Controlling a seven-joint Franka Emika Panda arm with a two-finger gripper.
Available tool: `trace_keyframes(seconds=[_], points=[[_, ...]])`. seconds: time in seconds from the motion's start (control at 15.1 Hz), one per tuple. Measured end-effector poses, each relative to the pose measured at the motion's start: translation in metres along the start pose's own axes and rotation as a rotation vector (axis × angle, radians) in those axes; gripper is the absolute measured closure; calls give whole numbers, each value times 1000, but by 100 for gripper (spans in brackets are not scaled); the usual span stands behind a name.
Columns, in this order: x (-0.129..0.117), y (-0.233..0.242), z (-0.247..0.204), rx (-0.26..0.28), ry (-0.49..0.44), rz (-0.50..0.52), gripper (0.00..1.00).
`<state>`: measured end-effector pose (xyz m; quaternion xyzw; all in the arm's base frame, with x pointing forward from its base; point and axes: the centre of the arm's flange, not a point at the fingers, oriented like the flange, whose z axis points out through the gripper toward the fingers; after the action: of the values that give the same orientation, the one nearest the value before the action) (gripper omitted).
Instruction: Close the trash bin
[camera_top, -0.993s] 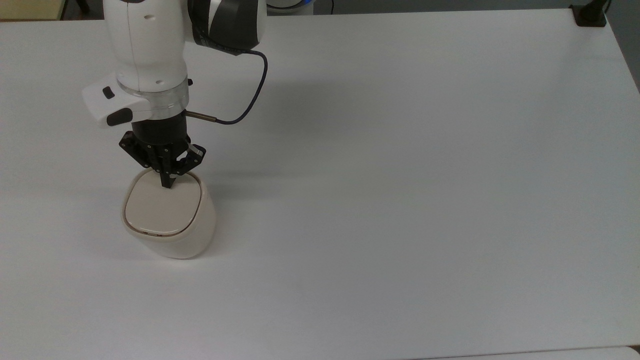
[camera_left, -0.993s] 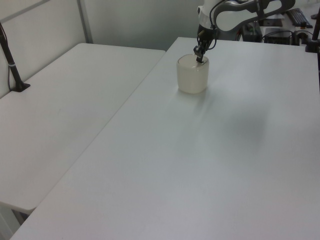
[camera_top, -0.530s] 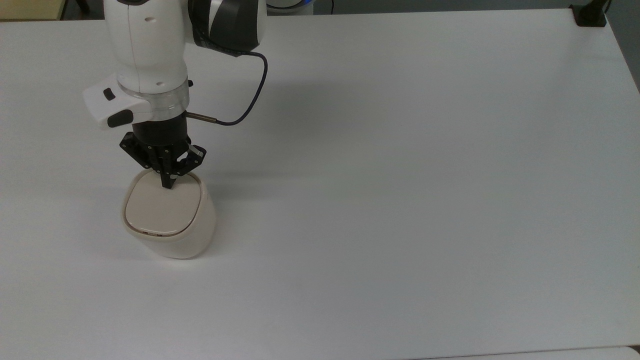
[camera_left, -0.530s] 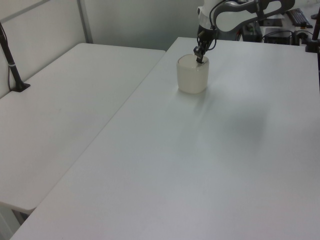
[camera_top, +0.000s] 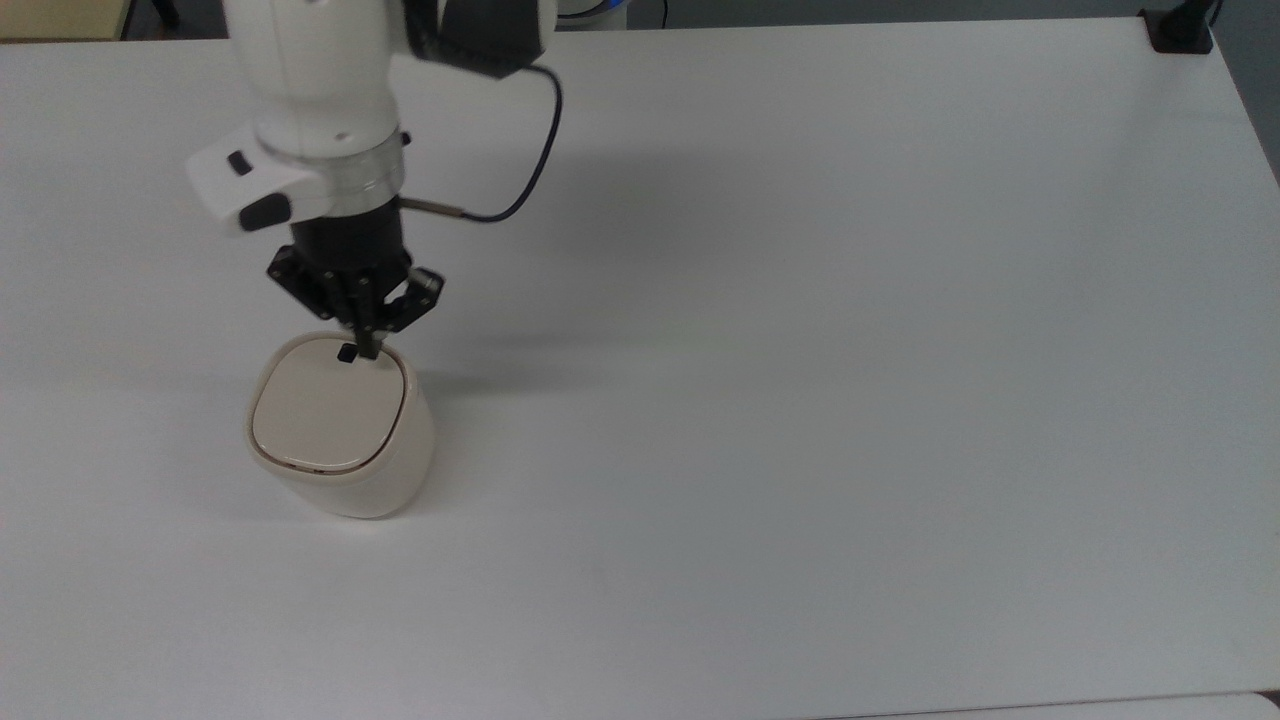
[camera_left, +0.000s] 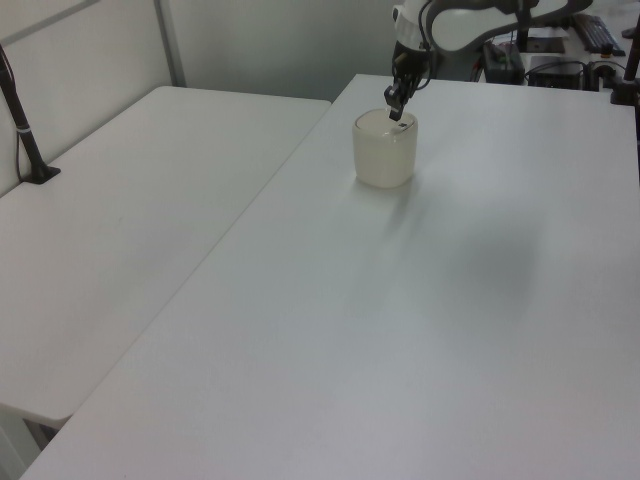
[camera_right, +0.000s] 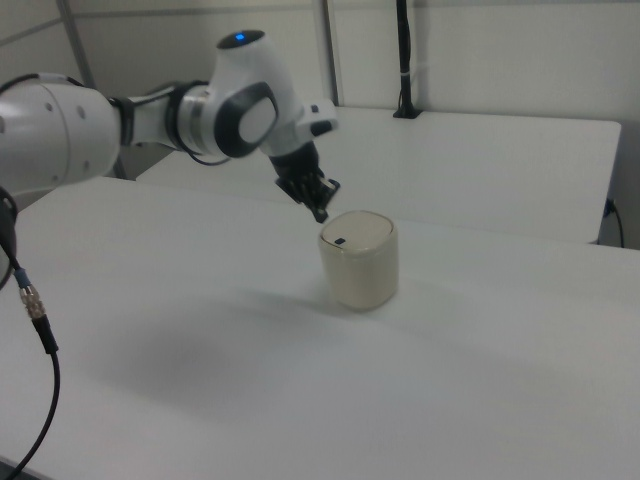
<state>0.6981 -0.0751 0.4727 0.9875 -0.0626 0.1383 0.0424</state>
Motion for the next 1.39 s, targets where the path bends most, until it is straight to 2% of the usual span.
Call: trace_keyframes(seconds=[0.2, 0.46, 0.86, 1.19, 1.26, 1.32, 1.39], points=[[-11, -39, -50, 19, -51, -57, 99], [-34, -70, -102, 31, -120, -109, 99], [-66, -80, -156, 35, -213, -142, 96], [-70, -76, -164, 35, -221, -147, 52], [-71, -76, -162, 35, -225, -148, 41], [-71, -75, -160, 34, -229, -148, 25], [-71, -75, -160, 34, -230, -148, 15]])
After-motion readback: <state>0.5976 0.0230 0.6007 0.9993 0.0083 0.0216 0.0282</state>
